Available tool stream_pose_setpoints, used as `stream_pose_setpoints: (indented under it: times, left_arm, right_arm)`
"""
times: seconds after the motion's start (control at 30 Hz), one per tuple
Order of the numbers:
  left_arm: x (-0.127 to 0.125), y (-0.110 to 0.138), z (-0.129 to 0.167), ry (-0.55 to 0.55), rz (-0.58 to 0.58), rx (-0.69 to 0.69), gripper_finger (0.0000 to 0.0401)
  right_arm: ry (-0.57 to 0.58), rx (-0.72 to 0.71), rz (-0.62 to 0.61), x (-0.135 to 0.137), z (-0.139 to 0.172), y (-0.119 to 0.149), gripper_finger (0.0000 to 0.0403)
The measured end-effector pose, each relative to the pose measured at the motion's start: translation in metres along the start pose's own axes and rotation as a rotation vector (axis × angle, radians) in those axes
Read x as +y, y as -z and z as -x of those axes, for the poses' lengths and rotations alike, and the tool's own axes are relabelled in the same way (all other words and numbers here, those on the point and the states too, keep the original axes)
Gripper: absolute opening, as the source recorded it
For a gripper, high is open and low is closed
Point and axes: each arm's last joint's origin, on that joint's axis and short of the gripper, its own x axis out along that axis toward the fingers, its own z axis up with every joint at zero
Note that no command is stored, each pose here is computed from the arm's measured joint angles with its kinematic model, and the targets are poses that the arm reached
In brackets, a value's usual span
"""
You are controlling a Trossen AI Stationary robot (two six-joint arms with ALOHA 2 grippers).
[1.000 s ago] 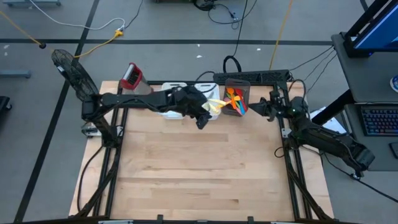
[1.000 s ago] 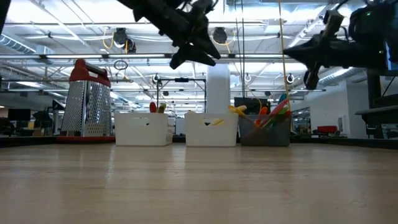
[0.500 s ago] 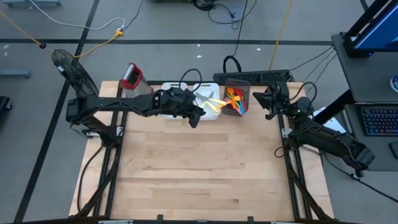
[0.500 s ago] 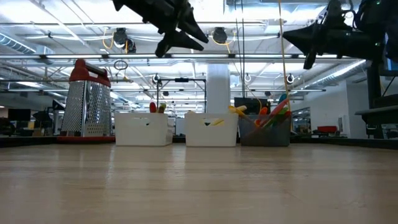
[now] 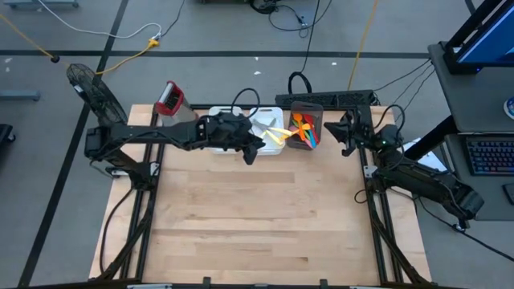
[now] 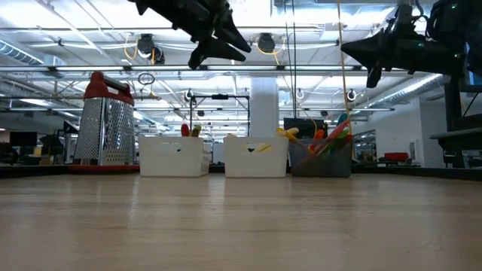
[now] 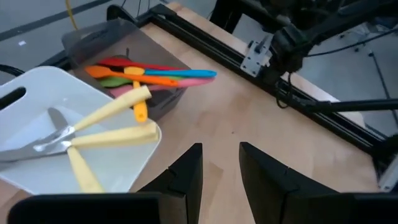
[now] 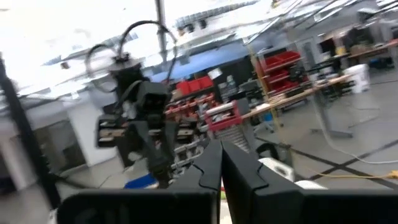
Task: Pick & Place Kitchen Items
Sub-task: Return to Home Position
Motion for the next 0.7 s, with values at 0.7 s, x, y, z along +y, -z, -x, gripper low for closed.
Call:
stream_pose_setpoints:
  times: [0.7]
  left_arm:
    - [0.030, 0.090, 0.139, 0.206, 0.097, -0.299, 0.0106]
  right_arm:
    - [-0.089, -0.035, 0.049, 0.017, 0.002, -0.005, 0.0000]
